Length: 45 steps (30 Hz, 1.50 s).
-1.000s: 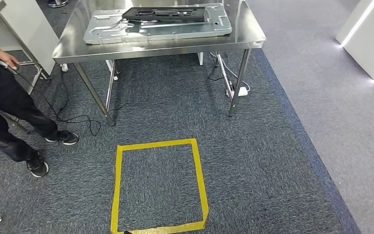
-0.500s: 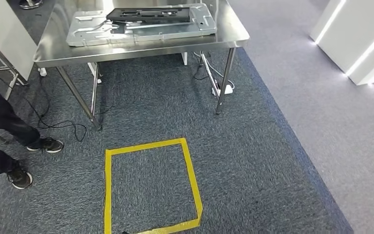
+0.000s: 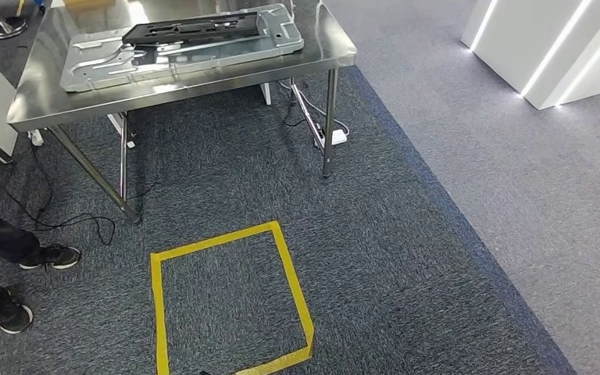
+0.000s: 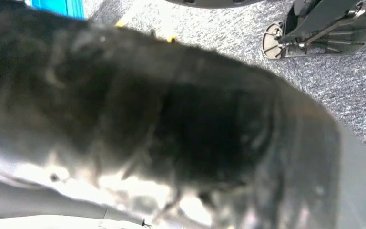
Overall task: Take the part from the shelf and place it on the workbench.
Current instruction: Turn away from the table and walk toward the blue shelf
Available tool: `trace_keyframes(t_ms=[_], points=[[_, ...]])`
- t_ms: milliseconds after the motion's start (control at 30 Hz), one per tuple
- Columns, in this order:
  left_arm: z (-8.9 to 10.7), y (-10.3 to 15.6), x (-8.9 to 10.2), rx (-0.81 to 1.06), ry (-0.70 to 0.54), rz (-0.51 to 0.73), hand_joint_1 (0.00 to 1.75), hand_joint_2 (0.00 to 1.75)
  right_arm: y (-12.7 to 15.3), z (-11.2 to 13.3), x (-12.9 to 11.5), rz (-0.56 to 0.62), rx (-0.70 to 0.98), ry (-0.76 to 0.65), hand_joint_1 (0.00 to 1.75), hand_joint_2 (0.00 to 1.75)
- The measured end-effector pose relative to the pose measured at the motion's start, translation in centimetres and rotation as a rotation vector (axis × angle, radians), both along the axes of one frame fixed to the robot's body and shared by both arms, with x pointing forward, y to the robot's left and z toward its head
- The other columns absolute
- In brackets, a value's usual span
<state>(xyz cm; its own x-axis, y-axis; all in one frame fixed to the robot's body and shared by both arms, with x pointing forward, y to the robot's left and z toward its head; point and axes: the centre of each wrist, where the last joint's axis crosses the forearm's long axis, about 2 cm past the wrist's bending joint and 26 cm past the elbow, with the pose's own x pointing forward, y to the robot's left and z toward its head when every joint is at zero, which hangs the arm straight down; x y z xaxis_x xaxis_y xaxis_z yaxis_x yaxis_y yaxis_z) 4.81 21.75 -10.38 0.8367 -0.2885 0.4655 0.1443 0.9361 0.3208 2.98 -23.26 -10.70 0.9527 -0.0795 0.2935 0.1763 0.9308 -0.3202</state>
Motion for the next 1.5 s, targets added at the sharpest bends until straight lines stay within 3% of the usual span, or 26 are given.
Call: trace_keyframes(t_ms=[1500], points=[[0.02, -0.02, 0.08, -0.001, -0.009, 0.015, 0.00, 0.00, 0.10, 0.02, 0.34, 0.025, 0.024, -0.015, 0.00, 0.00]])
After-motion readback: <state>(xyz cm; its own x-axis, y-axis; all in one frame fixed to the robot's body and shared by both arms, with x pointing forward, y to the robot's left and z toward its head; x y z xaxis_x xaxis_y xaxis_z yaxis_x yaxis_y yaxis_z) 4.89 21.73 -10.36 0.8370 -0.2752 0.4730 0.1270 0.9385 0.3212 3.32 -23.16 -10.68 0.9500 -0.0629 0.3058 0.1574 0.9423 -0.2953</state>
